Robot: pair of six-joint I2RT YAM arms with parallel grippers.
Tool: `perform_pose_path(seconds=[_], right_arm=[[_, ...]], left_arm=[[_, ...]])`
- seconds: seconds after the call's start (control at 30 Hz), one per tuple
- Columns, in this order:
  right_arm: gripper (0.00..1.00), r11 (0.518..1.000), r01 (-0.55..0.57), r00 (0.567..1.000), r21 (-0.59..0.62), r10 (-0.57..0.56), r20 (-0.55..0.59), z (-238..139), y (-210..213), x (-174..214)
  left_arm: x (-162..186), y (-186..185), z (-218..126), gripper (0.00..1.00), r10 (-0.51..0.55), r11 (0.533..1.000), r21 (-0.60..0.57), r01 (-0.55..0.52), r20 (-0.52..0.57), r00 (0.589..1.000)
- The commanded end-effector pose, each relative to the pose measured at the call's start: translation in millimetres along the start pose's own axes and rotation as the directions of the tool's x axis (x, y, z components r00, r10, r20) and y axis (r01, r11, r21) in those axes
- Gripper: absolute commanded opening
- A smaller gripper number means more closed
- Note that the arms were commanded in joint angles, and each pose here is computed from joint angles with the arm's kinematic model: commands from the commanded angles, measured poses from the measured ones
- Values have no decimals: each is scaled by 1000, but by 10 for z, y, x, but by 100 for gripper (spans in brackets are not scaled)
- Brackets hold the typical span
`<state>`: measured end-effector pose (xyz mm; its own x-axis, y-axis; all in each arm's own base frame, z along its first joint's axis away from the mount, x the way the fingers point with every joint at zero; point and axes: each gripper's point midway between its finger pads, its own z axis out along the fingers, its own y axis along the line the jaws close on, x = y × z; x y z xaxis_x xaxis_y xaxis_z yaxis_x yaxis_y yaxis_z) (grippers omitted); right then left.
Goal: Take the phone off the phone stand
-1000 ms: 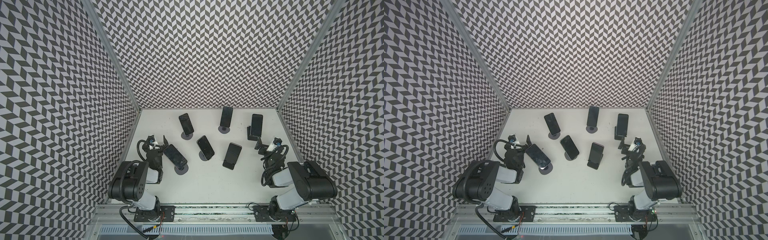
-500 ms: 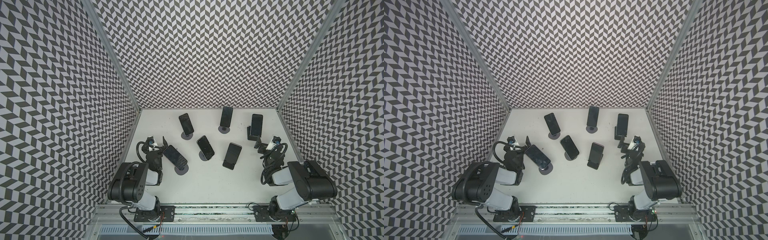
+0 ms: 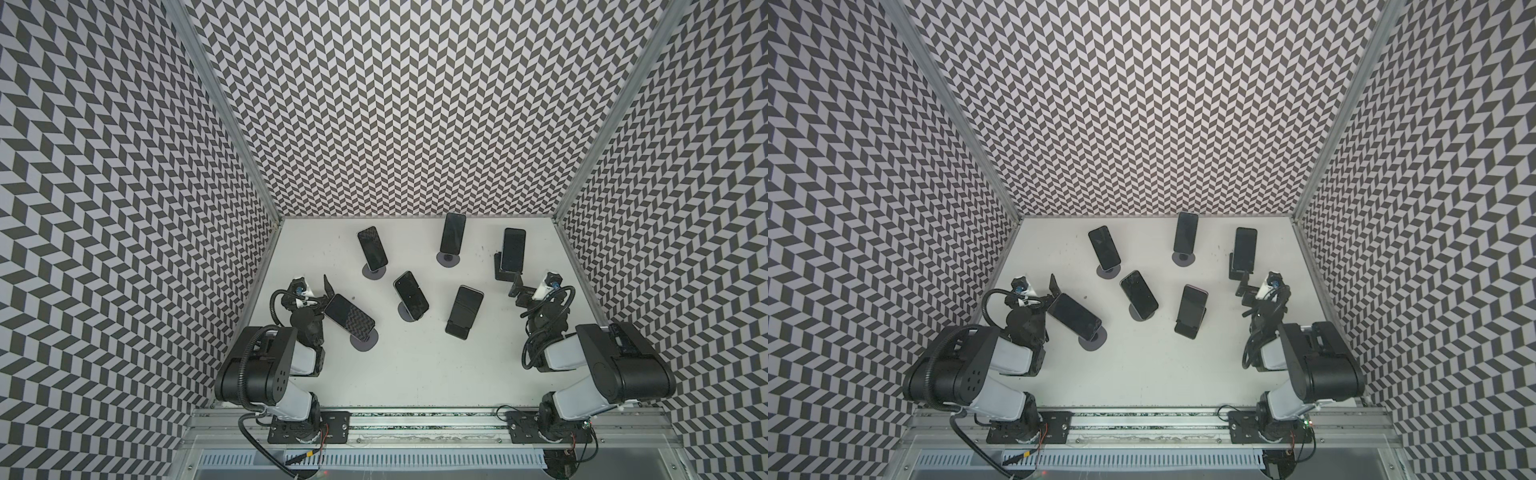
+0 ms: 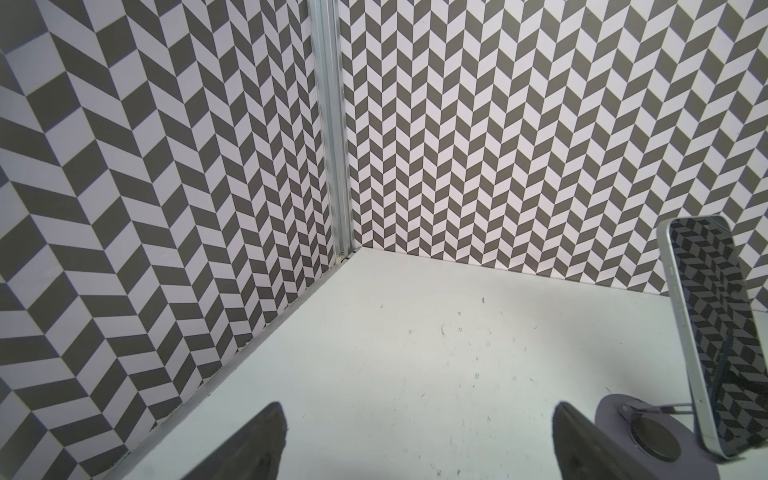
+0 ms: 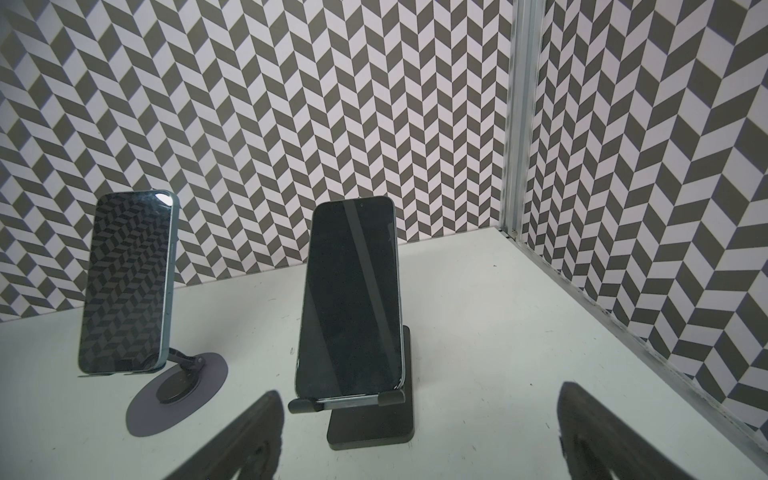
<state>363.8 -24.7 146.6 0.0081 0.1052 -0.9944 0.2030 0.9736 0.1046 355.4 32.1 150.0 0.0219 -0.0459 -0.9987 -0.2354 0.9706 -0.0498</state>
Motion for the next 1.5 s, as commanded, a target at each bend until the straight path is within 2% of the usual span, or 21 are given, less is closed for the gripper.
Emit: perform_pose_path(seconds=[0.0,0.97,1.13,1.47], right_arm=[[99,1000,-8,999,-19,9,48,9,55,-161],[95,999,3,999,-46,-1,37,44,112,-198],[95,999,5,1000,-45,-3,29,44,107,-183],[95,999,1,999,-50,1,41,29,111,-224]], left_arm=[[-99,16,6,100,-25,1000,-5,25,34,999],[-94,-31,83,100,-20,999,35,20,3,1000],[-120,-20,201,100,-28,999,26,29,-53,998],[-119,84,241,100,-60,998,-16,59,-62,996]])
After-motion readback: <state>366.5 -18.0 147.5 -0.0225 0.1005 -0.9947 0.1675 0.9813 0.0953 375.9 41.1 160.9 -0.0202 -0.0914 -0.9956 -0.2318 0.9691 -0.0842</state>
